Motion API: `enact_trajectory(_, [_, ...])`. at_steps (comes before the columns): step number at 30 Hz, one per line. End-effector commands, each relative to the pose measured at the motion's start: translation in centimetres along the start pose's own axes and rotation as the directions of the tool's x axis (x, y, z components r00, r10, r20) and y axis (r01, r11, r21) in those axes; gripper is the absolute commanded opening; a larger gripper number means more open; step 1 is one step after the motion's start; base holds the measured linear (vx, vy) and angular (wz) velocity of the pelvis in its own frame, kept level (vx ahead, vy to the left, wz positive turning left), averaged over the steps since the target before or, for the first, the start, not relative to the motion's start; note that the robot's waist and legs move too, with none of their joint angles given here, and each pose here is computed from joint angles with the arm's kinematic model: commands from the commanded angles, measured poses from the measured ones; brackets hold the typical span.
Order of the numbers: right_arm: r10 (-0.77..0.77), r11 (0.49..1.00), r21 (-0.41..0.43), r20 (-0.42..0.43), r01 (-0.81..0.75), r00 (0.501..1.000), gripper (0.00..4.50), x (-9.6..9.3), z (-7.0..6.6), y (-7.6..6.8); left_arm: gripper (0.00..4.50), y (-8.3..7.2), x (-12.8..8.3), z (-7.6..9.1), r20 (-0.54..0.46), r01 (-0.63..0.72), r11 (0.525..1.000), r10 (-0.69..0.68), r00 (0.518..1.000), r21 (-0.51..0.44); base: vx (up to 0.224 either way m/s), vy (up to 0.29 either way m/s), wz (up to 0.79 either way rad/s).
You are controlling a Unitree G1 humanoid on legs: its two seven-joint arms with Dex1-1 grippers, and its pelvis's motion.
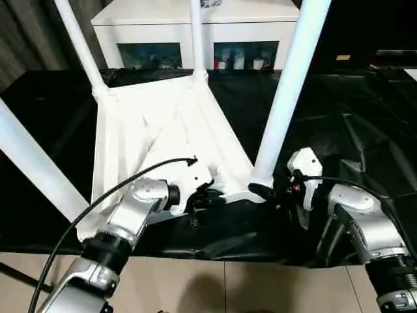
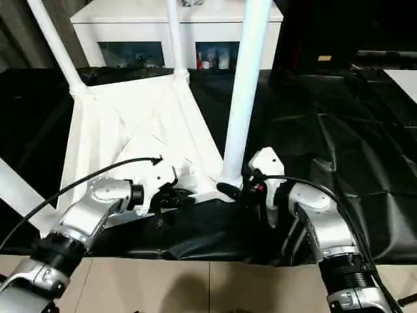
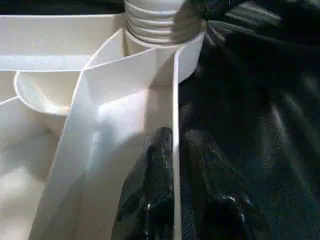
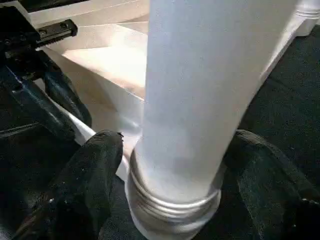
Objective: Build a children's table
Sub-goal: Rotate leg to tighten
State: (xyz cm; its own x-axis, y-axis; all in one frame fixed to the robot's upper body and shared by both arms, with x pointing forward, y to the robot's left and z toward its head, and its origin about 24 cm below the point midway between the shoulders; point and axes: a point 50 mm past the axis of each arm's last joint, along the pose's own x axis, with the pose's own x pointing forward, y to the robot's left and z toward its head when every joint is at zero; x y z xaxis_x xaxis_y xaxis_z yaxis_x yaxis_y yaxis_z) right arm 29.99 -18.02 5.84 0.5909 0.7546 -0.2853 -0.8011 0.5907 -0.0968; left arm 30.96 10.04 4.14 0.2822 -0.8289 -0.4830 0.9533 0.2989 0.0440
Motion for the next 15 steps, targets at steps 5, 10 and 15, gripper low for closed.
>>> enact_trajectory(5, [-0.016,1.0,-0.002,0.017,0.016,1.0,3.65,0.3,0.4,-0.8,0.23,0.2,0.1,-1.7,-0.074,-0.01,0.999,0.006,0.997,-0.048,0.0,0.0,0.0])
enact_trajectory(10, [0.0,1.0,0.009,0.02,0.0,1.0,3.65,0.9,0.4,-0.9,0.0,0.4,0.0,-1.6,-0.077,-0.014,0.999,0.011,0.997,-0.044,0.0,0.0,0.0])
enact_trajectory(15, [0.021,1.0,0.022,0.022,-0.021,1.0,3.27,1.5,0.3,-0.9,0.0,0.5,-0.1,-1.7,-0.076,-0.018,0.999,0.015,0.997,-0.043,0.0,0.0,0.0])
